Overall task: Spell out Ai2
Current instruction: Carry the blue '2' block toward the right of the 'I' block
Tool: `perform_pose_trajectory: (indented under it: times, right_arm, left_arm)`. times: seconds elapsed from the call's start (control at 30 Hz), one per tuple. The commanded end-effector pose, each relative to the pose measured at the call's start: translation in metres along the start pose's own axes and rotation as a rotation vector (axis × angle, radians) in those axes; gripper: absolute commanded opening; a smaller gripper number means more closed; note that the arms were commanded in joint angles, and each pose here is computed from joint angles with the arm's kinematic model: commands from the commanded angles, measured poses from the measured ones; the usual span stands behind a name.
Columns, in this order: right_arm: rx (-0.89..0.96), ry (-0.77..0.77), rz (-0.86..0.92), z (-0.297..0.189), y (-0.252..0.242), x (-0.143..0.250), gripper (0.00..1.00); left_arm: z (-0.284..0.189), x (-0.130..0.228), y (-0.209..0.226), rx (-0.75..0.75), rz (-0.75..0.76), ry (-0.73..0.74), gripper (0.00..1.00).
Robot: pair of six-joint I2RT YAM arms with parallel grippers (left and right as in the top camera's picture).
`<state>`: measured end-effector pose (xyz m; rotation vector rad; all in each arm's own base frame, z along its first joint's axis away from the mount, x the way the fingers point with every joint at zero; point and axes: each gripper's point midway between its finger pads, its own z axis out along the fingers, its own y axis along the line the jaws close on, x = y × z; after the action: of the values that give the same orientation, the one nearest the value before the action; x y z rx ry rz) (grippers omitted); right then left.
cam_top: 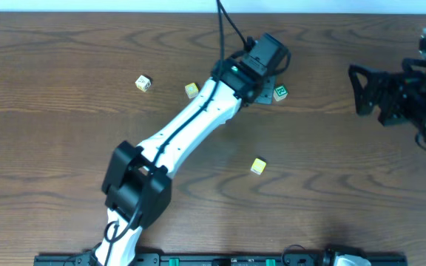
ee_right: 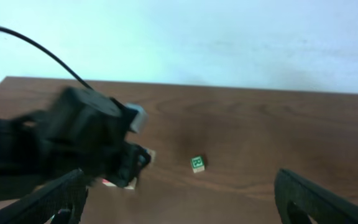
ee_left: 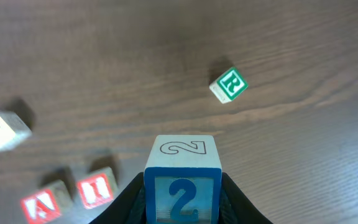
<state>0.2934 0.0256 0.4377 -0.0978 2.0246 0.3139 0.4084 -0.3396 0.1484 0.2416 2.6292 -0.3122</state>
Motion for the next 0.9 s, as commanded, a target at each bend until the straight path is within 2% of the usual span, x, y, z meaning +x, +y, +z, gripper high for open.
perform_pose_trajectory:
  times: [0.0,0.23,0.87]
  right_arm:
    - [0.013,-0.046,0.019,-0.020,0.005,-0.003,0.96]
    - [0.052,-0.013,0.041,-0.026,0.001,0.008,0.99]
    - [0.052,0.006,0.022,-0.026,0.001,0.013,0.99]
  left_arm:
    - [0.034,0.012,0.018,-0.094,-0.132,0.040,0.06]
    - [0.070,0.045,0.027,-0.150,-0.149,0.149,0.06]
    - [0.087,0.069,0.040,-0.225,-0.247,0.217,0.06]
